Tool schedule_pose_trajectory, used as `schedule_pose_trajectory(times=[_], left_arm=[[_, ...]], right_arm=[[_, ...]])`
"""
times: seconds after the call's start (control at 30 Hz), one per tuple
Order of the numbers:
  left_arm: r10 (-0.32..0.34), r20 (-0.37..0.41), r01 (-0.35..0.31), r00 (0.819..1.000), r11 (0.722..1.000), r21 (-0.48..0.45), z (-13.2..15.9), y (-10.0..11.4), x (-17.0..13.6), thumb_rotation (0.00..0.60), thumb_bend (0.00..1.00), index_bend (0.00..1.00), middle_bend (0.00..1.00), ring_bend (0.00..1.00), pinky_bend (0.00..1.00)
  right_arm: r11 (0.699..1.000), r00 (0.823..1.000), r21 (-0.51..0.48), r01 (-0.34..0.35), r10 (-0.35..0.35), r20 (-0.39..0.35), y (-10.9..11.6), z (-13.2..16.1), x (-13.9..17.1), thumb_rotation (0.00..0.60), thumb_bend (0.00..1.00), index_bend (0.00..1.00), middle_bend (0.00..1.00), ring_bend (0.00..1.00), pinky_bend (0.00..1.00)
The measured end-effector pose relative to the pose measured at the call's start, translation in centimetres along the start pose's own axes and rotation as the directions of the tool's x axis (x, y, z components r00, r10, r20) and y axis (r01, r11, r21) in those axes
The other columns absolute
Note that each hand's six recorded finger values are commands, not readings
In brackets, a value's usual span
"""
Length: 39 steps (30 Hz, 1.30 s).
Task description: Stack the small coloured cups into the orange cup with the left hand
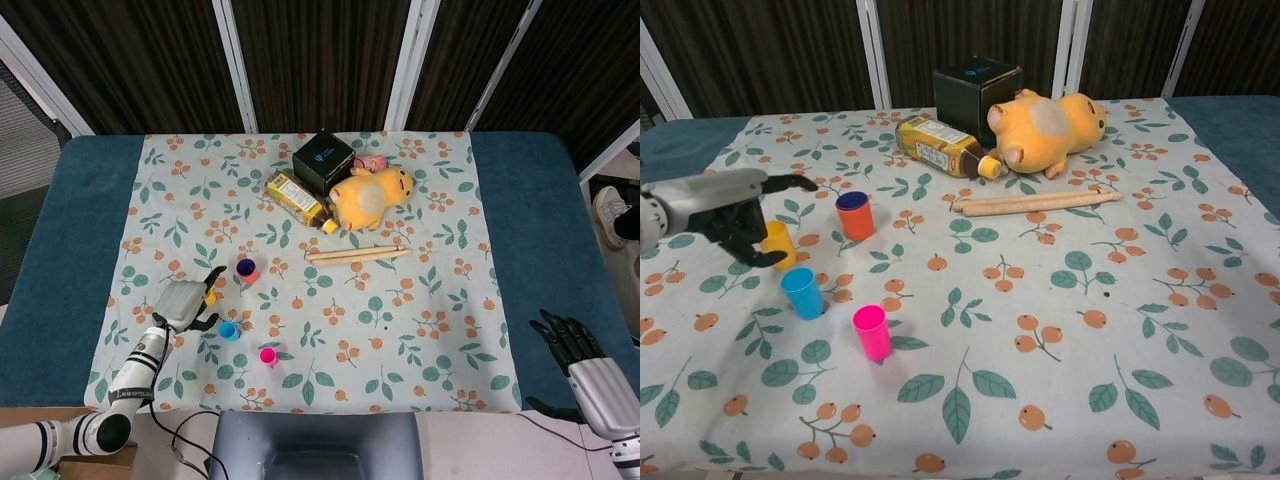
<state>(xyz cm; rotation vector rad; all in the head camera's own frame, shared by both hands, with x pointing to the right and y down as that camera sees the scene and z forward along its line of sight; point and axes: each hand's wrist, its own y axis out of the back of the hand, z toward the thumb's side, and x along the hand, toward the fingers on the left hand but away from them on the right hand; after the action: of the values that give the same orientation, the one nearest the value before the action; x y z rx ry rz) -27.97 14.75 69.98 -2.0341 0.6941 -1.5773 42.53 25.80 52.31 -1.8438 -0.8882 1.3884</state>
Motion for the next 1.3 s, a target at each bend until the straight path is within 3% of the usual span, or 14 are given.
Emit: schedule_pose_trajectory(times=[0.53,1.3], left_arm=[[0.044,-0.049,-0.045,0.998,0.999,-0.013,-3.0,-0.6,1.6,0.600,0.36,0.26,1.00,1.00,1.00],[0.102,-0.039,-0.105,0.994,0.991,-0.085,-3.0,-0.3,3.0,0.600,0.36,0.56,1.00,1.00,1.00]], right_arm=[[1.000,1.000,0.002,0.002,-0.002,0.007,-0.1,0.0,-0.1,0.600,0.12,0.00,0.00,0.00,0.00],[1.000,1.000,0.005,0.003,-0.003,0.010,-0.2,0.0,-0.2,0.600,0.12,0.00,0.00,0.00,0.00]])
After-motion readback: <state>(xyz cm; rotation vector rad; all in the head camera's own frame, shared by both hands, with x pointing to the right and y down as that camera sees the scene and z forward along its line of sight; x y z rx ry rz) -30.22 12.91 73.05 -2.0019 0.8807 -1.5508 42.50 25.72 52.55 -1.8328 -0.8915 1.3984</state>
